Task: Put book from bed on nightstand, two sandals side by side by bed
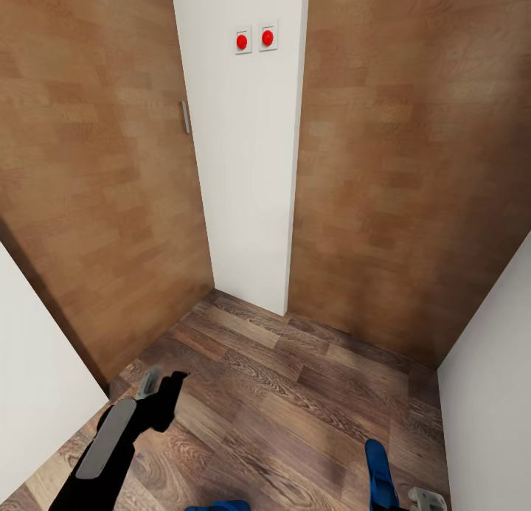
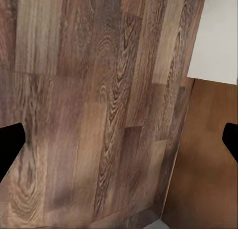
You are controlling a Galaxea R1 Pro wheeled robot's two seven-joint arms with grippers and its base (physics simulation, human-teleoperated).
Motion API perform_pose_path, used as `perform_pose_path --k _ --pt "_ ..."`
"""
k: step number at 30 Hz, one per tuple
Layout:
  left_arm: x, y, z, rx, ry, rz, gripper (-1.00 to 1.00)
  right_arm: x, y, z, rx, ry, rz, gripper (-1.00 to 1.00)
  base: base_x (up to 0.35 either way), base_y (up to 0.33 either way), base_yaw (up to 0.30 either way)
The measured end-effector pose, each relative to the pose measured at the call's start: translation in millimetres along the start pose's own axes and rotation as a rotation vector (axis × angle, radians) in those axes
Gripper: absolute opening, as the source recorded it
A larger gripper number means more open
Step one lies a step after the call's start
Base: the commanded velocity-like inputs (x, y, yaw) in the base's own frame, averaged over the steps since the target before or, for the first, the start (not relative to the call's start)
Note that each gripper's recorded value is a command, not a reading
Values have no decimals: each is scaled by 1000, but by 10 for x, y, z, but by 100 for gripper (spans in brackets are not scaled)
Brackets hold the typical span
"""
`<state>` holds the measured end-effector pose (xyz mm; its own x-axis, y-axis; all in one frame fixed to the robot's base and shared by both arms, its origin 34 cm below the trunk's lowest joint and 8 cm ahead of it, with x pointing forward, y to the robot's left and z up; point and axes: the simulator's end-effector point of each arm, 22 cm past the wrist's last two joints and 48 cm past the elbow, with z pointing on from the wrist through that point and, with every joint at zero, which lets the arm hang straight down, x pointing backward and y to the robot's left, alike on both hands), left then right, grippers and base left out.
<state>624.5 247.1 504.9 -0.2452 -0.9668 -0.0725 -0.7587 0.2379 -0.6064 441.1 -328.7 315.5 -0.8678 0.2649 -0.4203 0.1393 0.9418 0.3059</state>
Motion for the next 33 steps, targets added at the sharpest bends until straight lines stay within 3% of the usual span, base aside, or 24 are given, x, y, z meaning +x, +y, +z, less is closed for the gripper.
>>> perform_pose_path --k 4,8,20,23,26,29,33 --pt "-105 128 -92 -101 -68 -111 100 2 0 0 0 0 0 -100 0 0 0" --pt "-99 161 -127 -132 -92 -175 100 1 0 0 0 0 0 -100 0 0 0" --pt "81 160 -67 -150 -73 -204 100 -107 40 14 -8 -15 3 -100 0 0 0" --pt "127 256 38 -176 -66 -204 100 -529 102 31 -4 -99 -22 -100 0 0 0" --pt "96 194 122 -172 -72 -205 100 -957 75 8 49 -183 -53 -100 0 0 0" --pt "30 338 231 -198 -112 -203 100 -1453 -20 -86 147 -285 -78 -100 0 0 0" --pt "-77 535 351 -202 -183 -173 100 -1894 -46 -223 220 -380 -90 -100 0 0 0"
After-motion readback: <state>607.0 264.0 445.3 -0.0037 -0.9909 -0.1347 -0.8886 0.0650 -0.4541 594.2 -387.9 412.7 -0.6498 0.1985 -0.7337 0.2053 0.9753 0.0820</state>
